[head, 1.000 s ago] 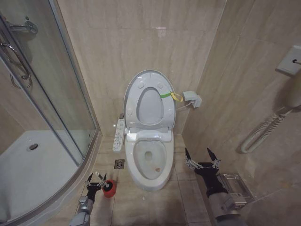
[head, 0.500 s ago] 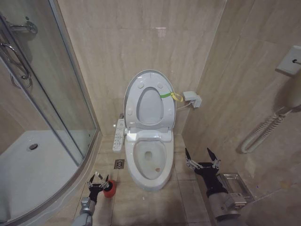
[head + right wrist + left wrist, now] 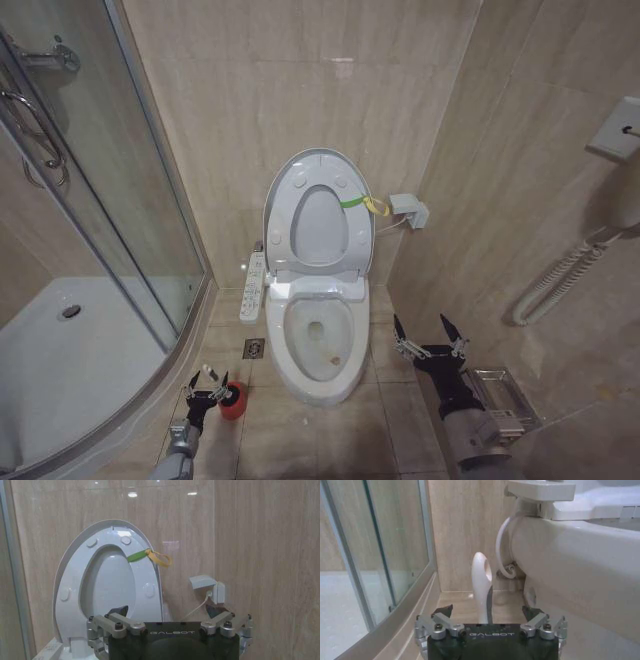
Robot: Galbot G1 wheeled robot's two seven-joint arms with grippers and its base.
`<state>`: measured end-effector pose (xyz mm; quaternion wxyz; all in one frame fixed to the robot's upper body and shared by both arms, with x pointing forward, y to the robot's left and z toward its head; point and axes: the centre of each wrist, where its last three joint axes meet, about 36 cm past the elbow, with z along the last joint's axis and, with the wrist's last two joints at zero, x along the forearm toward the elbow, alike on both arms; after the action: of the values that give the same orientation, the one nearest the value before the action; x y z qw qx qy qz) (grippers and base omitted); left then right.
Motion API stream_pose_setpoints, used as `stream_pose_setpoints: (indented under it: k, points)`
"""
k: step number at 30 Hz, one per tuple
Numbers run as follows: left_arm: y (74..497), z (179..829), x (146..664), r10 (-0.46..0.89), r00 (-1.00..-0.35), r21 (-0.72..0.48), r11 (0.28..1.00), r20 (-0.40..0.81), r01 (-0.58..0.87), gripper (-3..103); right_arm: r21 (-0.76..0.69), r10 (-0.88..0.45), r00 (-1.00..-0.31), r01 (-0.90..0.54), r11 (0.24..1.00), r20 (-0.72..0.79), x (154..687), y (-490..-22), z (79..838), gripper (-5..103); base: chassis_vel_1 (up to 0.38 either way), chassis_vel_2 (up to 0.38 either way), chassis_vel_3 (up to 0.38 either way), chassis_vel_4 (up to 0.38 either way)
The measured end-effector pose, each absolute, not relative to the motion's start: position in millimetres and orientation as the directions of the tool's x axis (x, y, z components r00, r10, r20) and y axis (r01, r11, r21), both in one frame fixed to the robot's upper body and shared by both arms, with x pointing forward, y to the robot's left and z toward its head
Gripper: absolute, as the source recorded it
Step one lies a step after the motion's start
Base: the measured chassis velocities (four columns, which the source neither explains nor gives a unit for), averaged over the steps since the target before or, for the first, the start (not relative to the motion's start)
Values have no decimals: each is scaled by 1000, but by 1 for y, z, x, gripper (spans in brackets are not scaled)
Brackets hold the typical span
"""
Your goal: Open the toilet lid, clean the toilet bowl with a toilet brush, close the toilet lid, and flush.
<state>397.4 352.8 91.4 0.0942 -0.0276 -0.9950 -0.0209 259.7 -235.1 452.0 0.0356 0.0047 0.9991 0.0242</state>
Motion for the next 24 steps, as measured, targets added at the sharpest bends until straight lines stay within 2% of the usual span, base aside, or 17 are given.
stream_pose_setpoints:
  k: [1,2,8,9,23,24]
  points:
    - [353,91,397,51,-981,36,998,189,59,97,49,11,-997,8,999,-71,260,-235,452,100,0,0,0,0]
    - [353,92,397,53,-981,37,997,188,60,90,49,11,-997,8,999,-71,260,-235,452,100,0,0,0,0]
    - [354,92,398,60,-981,42,997,187,69,90,49,11,-997,8,999,-71,260,-235,452,100,0,0,0,0]
    - [353,92,399,61,-981,42,997,186,70,86,49,11,-997,8,999,-71,260,-235,452,100,0,0,0,0]
    - [355,93,403,70,-978,53,995,195,82,88,49,11,-997,8,999,-71,260,-235,452,100,0,0,0,0]
    - [355,93,403,69,-978,53,995,195,81,84,49,11,-997,8,999,-71,260,-235,452,100,0,0,0,0]
